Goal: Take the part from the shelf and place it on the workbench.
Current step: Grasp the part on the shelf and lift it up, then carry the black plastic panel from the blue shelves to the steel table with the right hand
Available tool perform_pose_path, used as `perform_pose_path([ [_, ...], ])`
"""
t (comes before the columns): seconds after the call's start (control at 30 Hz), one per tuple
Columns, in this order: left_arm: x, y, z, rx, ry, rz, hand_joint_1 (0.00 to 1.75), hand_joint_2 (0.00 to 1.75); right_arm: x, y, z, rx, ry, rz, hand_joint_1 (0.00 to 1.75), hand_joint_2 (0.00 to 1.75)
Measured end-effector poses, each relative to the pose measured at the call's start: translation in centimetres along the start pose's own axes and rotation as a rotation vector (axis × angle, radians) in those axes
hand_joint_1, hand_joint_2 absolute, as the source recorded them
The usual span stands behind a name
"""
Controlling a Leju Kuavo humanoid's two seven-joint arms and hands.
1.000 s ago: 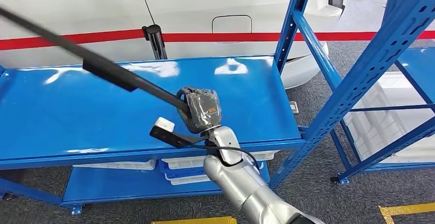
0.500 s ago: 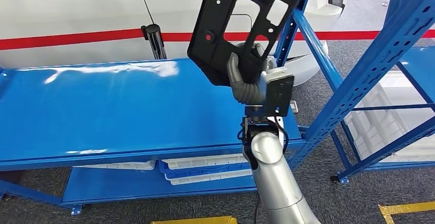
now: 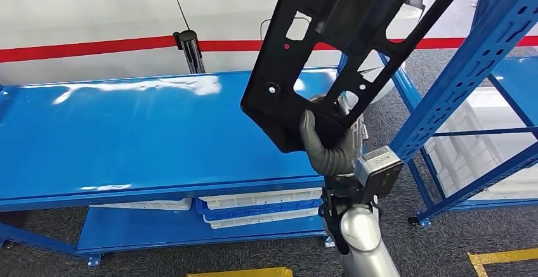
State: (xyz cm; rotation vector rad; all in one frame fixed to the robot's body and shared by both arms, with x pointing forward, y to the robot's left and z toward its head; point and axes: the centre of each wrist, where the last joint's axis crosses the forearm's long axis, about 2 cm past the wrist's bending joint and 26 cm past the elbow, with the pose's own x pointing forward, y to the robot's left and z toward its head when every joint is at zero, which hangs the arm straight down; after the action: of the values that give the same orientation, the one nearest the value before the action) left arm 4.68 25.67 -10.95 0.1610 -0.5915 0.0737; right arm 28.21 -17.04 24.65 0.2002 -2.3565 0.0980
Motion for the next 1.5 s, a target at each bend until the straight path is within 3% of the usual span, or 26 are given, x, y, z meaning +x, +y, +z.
perform_pose_path([
  [0.33, 0.0, 0.3, -0.1, 0.017, 0.008, -0.011, 0.00, 1.75, -0.2, 1.1, 1.9, 0.092, 0.012, 0.157, 1.75, 1.75],
  [0.77, 0.0, 0.6, -0.1, 0.013, 0.001, -0.006, 0.00, 1.75, -1.0, 1.4, 3.3, 0.145, 0.083, 0.053, 1.75, 1.75],
  [1.5, 0.1, 1.3, -0.3, -0.015, 0.009, -0.004, 0.00, 1.75, -1.3, 1.2, 5.6, 0.155, 0.077, -0.055, 1.75, 1.75],
])
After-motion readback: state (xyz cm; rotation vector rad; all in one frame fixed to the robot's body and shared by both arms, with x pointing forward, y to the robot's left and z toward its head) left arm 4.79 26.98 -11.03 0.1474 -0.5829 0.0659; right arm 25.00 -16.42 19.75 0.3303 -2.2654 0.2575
